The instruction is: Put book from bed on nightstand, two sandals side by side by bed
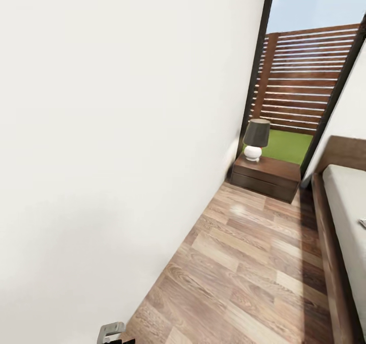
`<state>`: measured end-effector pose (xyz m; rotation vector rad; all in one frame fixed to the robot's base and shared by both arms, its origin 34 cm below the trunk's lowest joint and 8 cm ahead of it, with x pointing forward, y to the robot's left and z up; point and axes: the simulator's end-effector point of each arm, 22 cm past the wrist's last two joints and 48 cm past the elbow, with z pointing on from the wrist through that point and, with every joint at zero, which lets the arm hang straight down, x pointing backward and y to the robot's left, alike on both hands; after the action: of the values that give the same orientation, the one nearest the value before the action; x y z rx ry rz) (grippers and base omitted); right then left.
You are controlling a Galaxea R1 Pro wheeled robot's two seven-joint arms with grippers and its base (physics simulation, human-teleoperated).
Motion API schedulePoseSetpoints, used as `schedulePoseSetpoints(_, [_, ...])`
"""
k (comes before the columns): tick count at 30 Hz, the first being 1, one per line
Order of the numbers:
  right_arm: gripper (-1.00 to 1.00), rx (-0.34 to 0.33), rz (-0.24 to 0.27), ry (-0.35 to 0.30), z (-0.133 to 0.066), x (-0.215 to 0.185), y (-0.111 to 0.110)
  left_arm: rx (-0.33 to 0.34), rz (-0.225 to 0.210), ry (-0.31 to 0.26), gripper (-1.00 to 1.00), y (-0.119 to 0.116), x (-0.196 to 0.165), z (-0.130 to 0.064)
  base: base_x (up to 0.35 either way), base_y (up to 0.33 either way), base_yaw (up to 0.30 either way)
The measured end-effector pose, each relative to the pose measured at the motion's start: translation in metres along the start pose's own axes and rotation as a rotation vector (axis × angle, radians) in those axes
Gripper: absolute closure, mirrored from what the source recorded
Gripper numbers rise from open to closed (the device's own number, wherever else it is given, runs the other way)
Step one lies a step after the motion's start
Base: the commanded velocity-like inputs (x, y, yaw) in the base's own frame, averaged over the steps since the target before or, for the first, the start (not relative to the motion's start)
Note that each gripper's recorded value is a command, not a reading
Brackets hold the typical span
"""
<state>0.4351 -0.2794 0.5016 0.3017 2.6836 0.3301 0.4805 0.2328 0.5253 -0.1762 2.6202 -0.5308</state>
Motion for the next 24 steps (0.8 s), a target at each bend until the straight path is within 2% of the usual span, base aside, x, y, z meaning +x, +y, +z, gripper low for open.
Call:
schedulePoseSetpoints(16, [-1.0,0.002,0.0,0.004,0.001,0.0028,-0.0012,-0.002,-0.003,0.008,-1.0,0.0013,0.0038,0.0012,0.004,0.0,-0.26])
schedulePoseSetpoints(24, [-1.0,0.003,0.001,0.008,0.0012,0.0047,-0.0018,-0.003,-0.004,0.012,-1.0,0.0018,0.0056,0.0014,0.248,0.0,-0.259])
